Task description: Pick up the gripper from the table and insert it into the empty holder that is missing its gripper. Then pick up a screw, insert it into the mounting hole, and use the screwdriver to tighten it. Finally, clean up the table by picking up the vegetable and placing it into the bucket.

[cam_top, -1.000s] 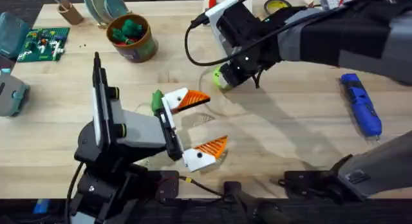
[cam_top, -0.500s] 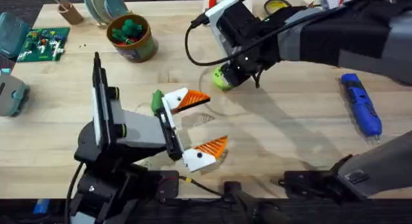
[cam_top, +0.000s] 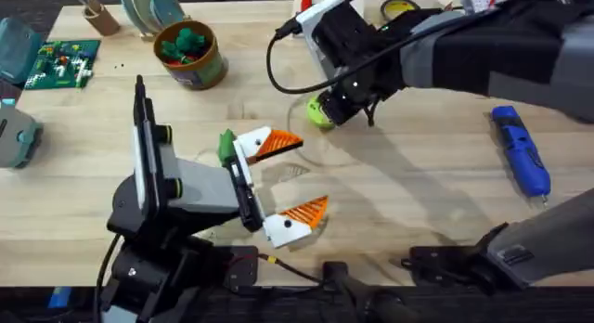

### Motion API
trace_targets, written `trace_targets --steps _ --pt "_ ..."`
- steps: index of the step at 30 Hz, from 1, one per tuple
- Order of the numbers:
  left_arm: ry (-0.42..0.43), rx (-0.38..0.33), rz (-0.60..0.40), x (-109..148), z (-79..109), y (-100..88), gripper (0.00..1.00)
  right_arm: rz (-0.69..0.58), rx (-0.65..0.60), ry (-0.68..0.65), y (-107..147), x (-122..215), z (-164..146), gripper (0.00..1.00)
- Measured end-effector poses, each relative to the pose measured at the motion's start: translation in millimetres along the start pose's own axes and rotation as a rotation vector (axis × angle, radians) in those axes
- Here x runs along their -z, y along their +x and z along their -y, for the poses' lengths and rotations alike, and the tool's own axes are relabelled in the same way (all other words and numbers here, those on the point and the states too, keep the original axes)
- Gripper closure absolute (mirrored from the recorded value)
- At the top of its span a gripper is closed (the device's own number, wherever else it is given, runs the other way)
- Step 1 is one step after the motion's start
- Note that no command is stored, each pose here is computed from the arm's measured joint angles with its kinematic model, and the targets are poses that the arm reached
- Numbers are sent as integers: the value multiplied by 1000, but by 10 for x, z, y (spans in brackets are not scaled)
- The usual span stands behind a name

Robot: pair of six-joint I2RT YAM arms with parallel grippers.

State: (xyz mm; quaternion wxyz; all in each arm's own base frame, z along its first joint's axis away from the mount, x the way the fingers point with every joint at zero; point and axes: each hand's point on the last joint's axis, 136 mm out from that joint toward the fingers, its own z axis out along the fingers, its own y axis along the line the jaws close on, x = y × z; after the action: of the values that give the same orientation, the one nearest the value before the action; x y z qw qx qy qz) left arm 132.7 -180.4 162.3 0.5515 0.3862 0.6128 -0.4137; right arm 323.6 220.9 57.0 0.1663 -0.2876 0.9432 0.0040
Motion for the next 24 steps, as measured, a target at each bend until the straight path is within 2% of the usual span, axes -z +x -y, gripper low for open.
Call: trace_targets --steps 6,17,24 --pt "0 0 0 0 0 0 8 11 -1 -4 4 127 7 995" --pt "0 0 0 0 0 0 8 187 -19 -10 -167 854 78 995" --pt "0 0 0 0 0 0 8 157 7 -8 -88 1215 118 995"
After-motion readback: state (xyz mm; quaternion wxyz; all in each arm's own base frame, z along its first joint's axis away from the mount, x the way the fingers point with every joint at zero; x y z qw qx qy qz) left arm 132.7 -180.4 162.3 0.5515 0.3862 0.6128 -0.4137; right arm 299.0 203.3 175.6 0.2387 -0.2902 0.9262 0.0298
